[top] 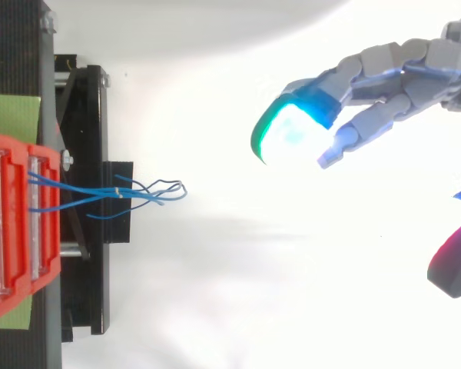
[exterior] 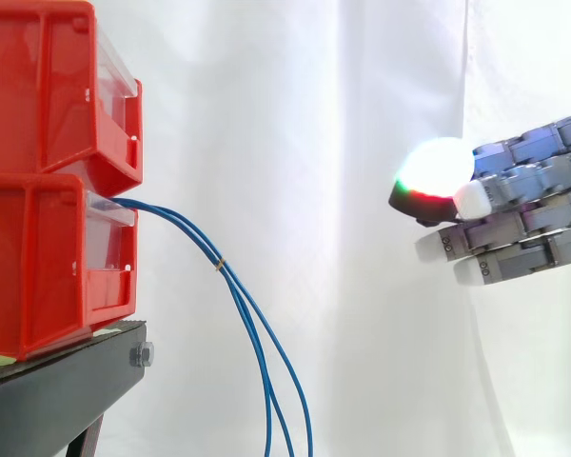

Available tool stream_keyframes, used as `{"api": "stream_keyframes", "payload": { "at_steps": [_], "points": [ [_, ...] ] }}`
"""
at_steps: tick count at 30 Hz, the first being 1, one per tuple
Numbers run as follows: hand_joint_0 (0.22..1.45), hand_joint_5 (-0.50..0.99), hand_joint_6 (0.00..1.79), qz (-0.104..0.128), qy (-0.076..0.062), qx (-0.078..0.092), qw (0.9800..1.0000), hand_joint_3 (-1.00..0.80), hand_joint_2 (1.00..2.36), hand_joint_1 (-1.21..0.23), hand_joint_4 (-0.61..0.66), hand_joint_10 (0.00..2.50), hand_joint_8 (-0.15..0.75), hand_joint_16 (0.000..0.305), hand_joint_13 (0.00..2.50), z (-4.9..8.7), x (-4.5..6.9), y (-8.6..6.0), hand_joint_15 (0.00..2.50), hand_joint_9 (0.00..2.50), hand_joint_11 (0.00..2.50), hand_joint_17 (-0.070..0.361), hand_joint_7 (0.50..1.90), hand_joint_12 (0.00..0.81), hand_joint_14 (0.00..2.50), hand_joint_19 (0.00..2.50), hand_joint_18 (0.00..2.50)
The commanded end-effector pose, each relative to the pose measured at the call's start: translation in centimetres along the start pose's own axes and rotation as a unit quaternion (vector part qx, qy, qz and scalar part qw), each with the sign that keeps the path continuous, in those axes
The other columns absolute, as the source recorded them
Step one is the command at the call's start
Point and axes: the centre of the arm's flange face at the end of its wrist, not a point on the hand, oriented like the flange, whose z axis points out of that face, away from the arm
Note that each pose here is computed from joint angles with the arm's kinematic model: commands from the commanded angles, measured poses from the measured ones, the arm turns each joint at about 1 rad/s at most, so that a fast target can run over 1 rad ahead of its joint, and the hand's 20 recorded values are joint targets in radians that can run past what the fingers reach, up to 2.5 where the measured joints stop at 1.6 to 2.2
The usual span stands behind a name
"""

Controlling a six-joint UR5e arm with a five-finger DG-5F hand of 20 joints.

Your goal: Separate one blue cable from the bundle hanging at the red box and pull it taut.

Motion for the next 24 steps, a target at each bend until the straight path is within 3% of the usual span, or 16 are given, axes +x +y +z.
{"api": "stream_keyframes", "payload": {
  "at_steps": [1, 5, 9, 15, 17, 21, 24],
  "points": [
    [0.53, -0.2, 0.5, 0.003, 0.002, -0.001, 1.0, -0.5, 1.0, -0.91, 0.25, 0.0, 0.261, 0.022, 0.24, 0.4, 0.2, -0.7, 0.0, 0.28, 0.0, 0.05, 0.65, 0.232, 0.0, 0.0, 0.01],
    [0.57, -0.2, 0.5, 0.003, 0.002, -0.001, 1.0, -0.5, 1.0, -0.93, 0.24, 0.0, 0.212, 0.021, 0.25, 0.7, 0.3, -1.2, 0.0, 0.14, 0.0, 0.046, 0.69, 0.222, 0.0, 0.0, 0.07],
    [0.54, -0.18, 0.5, 0.004, 0.003, -0.004, 1.0, -0.5, 1.0, -0.87, 0.31, 0.0, 0.366, 0.015, 0.44, 0.8, 0.4, -1.2, 0.0, 0.79, 0.0, 0.034, 0.72, 0.209, 0.0, 0.0, 0.17],
    [0.51, -0.18, 0.5, 0.003, 0.0, -0.004, 1.0, -0.5, 1.0, -0.81, 0.35, 0.0, 0.459, 0.016, 0.44, 0.7, 0.2, -1.2, 0.0, 1.06, 0.0, 0.035, 0.69, 0.211, 0.0, 0.0, 0.18],
    [0.51, -0.18, 0.5, 0.002, 0.0, -0.004, 1.0, -0.5, 1.0, -0.8, 0.35, 0.0, 0.461, 0.016, 0.44, 0.7, 0.2, -1.3, 0.0, 1.06, 0.0, 0.035, 0.69, 0.215, 0.0, 0.0, 0.18],
    [0.51, -0.18, 0.5, 0.002, -0.001, -0.002, 1.0, -0.5, 1.0, -0.79, 0.32, 0.0, 0.377, 0.016, 0.5, 0.8, 0.2, -1.5, 0.0, 0.93, 0.0, 0.035, 0.73, 0.228, 0.0, 0.0, 0.2],
    [0.52, -0.17, 0.5, 0.001, 0.0, 0.002, 1.0, -0.5, 1.0, -0.8, 0.3, 0.0, 0.321, 0.016, 0.53, 1.0, 0.4, -2.1, 0.0, 0.68, 0.02, 0.036, 0.74, 0.243, 0.0, 0.0, 0.22]
  ]
}}
